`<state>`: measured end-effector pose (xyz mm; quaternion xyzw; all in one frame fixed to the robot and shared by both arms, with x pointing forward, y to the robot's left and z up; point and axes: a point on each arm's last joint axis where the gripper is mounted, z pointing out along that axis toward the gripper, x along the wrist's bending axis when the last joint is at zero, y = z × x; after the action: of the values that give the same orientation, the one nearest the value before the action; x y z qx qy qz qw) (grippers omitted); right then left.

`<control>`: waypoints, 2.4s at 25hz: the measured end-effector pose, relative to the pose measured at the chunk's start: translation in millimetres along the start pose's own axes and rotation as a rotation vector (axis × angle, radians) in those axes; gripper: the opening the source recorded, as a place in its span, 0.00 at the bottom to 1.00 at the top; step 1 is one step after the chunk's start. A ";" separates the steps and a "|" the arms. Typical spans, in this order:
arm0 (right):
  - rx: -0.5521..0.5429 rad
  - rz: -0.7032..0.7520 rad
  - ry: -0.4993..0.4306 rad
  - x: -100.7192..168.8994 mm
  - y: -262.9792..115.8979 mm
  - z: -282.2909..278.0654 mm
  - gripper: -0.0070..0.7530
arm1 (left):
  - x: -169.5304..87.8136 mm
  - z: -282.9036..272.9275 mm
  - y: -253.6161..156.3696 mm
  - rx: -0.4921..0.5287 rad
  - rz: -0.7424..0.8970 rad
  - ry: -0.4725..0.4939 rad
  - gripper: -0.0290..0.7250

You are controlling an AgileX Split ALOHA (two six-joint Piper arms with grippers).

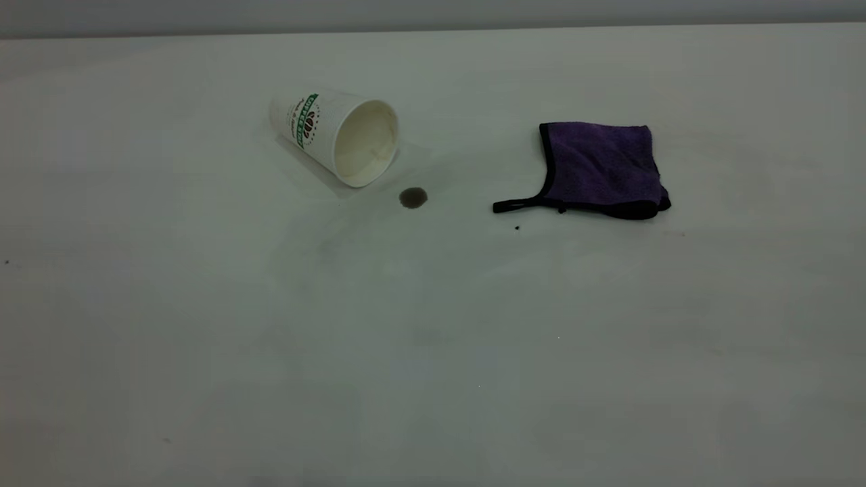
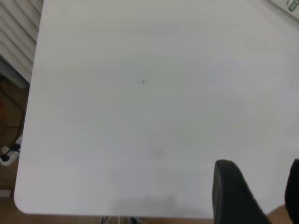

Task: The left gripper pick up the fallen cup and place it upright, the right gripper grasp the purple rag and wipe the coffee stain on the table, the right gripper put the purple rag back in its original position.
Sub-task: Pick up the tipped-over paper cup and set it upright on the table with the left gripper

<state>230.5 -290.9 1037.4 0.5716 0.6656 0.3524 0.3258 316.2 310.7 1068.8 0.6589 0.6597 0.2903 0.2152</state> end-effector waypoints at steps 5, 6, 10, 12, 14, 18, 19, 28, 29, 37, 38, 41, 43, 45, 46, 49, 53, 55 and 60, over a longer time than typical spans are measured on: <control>0.000 0.000 0.000 0.0 0.0 0.0 0.78 | -0.8 37.9 66.6 0.087 0.028 -0.009 0.58; 0.000 0.000 0.000 0.0 0.0 0.0 0.78 | -2.4 49.5 77.2 0.119 0.049 -0.017 0.63; 0.000 0.000 0.000 0.0 0.0 0.0 0.78 | -22.0 92.6 116.1 0.184 0.151 -0.059 0.85; 0.000 0.000 0.000 0.0 0.0 0.0 0.78 | -40.5 118.7 131.5 0.220 0.210 -0.072 0.94; 0.000 0.000 0.000 0.0 0.0 0.0 0.78 | -60.9 143.7 142.1 0.255 0.268 -0.067 0.97; 0.000 0.001 0.000 0.0 0.0 0.0 0.78 | -119.7 195.7 151.7 0.305 0.436 -0.054 0.97; 0.000 0.001 0.000 0.0 0.0 0.0 0.78 | -137.8 208.4 151.2 0.314 0.481 -0.051 0.97; 0.000 0.000 0.000 0.0 0.0 0.0 0.78 | -251.6 288.9 123.9 0.308 0.755 0.032 0.95; 0.000 0.000 0.000 0.0 0.0 0.0 0.78 | -259.0 295.6 120.8 0.305 0.772 0.035 0.95; 0.000 0.000 0.000 0.0 0.0 0.0 0.78 | -290.3 351.7 90.3 0.245 0.873 0.137 0.92; 0.000 0.000 0.000 0.0 0.0 0.0 0.78 | -290.9 358.1 86.7 0.231 0.876 0.151 0.92; 0.000 0.000 0.000 0.0 0.0 0.0 0.78 | -293.7 373.3 80.5 0.168 0.910 0.175 0.91; 0.000 0.000 0.000 0.0 0.0 0.0 0.78 | -295.5 381.3 78.9 0.118 0.951 0.194 0.89; 0.000 0.000 0.000 0.0 0.0 0.0 0.78 | -296.6 388.6 76.6 0.075 0.993 0.217 0.87; 0.000 0.000 0.000 0.0 0.0 0.0 0.78 | -296.7 391.7 76.1 0.052 1.010 0.229 0.84; 0.000 0.000 0.000 0.0 0.0 0.0 0.78 | -293.8 399.6 75.3 0.013 1.042 0.268 0.71; 0.000 0.000 0.000 0.0 0.0 0.0 0.78 | -289.8 400.9 79.3 -0.007 1.057 0.302 0.34; 0.000 0.000 0.000 0.0 0.0 0.0 0.78 | -287.7 399.8 80.7 -0.003 1.071 0.330 0.14; 0.000 0.000 0.000 0.0 0.0 0.0 0.78 | -285.5 370.3 113.6 -0.004 1.082 0.353 0.06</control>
<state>230.5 -290.9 1037.4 0.5716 0.6655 0.3524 0.3258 658.7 59.4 842.7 0.8441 0.2537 0.4661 -0.0766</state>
